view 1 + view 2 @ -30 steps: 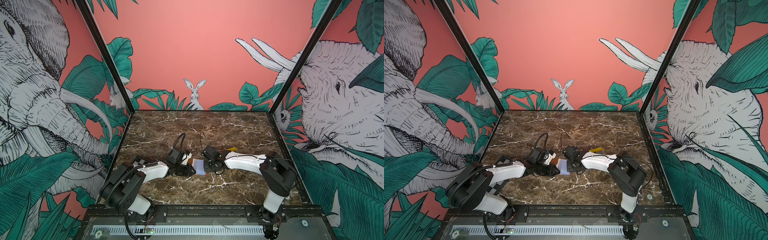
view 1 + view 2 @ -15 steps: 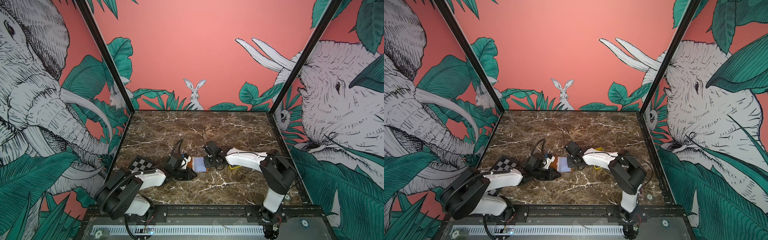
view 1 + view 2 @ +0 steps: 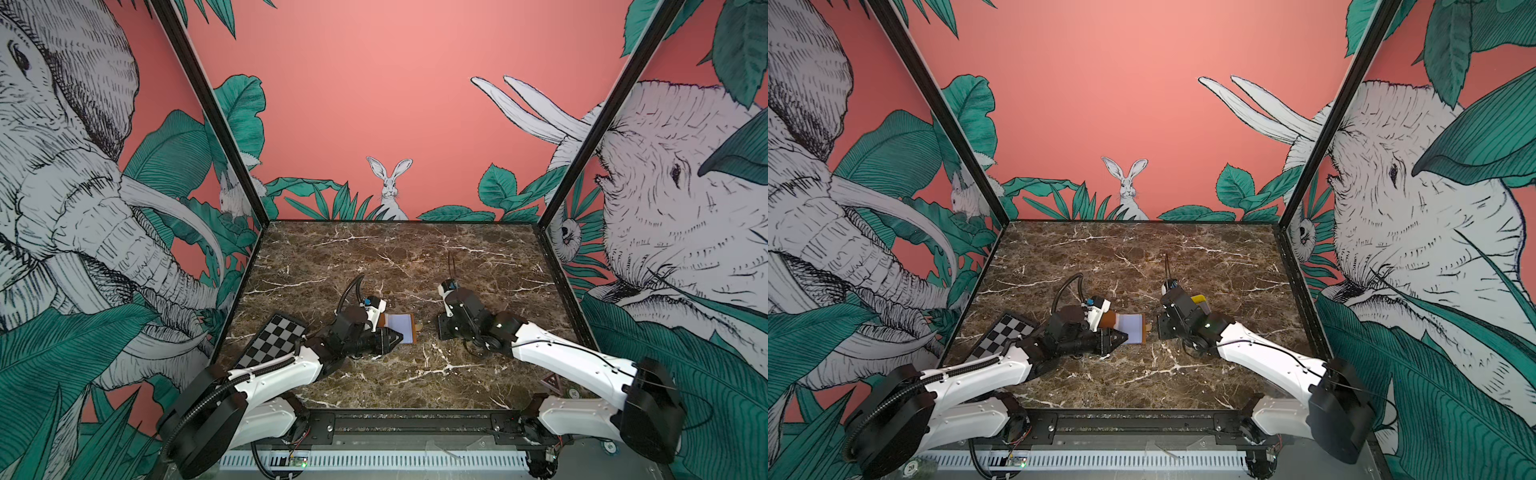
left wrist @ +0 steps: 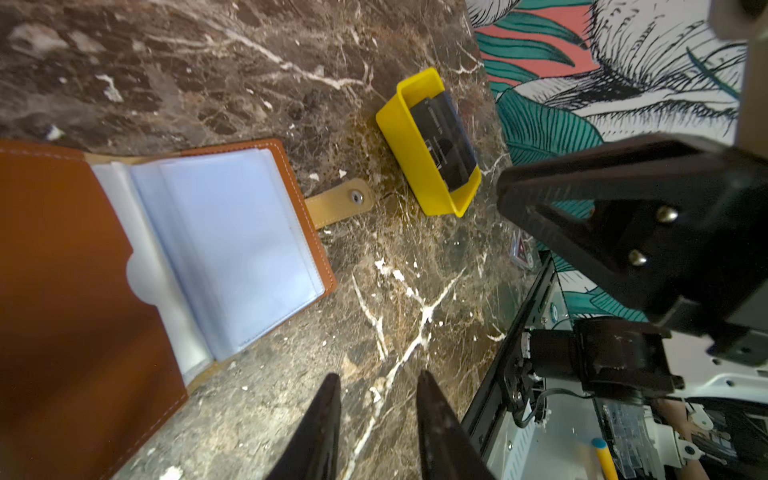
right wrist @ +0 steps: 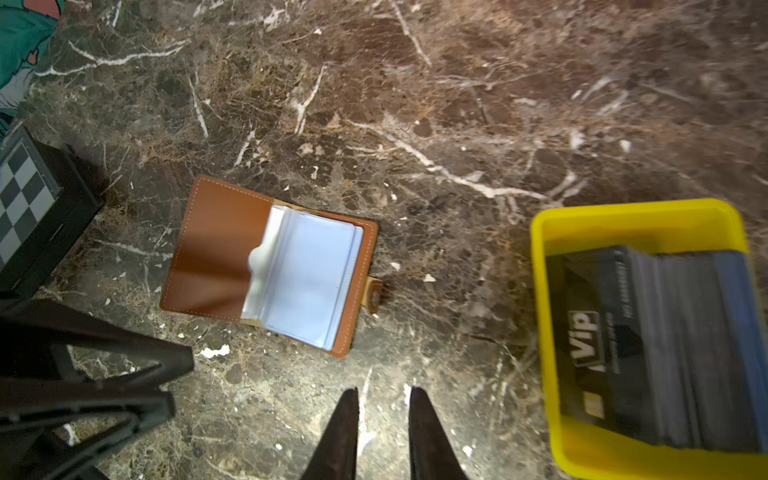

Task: Put the credit cards into the card holder

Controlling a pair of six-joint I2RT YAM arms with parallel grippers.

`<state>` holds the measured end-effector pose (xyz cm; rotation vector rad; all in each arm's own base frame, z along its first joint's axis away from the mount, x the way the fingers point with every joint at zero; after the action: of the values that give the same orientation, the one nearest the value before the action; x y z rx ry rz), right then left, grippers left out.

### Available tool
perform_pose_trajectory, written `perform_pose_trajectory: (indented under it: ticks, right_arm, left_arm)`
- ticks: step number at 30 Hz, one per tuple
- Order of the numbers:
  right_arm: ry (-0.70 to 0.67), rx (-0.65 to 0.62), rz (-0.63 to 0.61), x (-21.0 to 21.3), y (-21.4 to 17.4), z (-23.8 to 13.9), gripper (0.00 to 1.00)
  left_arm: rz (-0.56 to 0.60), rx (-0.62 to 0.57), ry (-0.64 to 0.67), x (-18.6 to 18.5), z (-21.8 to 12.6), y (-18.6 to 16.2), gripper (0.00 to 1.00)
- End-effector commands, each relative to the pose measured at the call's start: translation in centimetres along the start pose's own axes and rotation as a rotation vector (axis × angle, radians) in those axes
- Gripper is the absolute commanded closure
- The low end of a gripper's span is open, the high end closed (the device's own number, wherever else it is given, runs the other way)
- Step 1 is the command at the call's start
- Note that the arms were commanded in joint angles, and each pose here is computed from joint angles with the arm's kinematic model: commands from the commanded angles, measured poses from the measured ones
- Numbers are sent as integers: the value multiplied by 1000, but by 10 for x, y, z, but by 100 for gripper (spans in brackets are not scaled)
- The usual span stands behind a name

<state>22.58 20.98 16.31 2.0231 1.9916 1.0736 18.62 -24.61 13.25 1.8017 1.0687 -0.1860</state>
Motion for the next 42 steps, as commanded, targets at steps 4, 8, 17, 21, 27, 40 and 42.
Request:
perform_pose_trajectory:
  ticks: [4, 8, 17, 21, 27, 40, 42]
  right_arm:
    - [-107, -154, 34, -46, 20, -33, 73]
    - [-152, -258, -22, -57, 28, -47, 67]
    - [-267, -237, 76, -86, 29, -49, 66]
    - [-244, -201, 66, -88, 24, -41, 65]
    - [-238, -133, 100, -97, 20, -34, 66]
    - [-207, 15, 248, -130, 20, -12, 69]
    - [-196, 25, 245, -130, 21, -8, 71]
  left_arm:
    - [69, -133, 51, -10, 2, 52, 67]
    - [102, -183, 40, -16, 13, 75, 61]
    - [148, -131, -33, -22, 49, 89, 58]
    - [161, -126, -54, -20, 53, 84, 59]
    - [110, -156, -104, -20, 56, 78, 59]
    - [10, -118, -131, -10, 86, 72, 60]
    - [14, -119, -128, -11, 86, 74, 60]
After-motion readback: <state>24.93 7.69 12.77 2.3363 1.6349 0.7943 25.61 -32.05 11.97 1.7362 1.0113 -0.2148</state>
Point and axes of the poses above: each gripper's point midway between its finger pads, its own z axis out along the fingers, its own x axis along the line the jaws close on, y = z × x, the point moved 4 cm from there along -z, back along the fingers, and after that the axes turned 15 degrees about z, right-handed, at the moved point
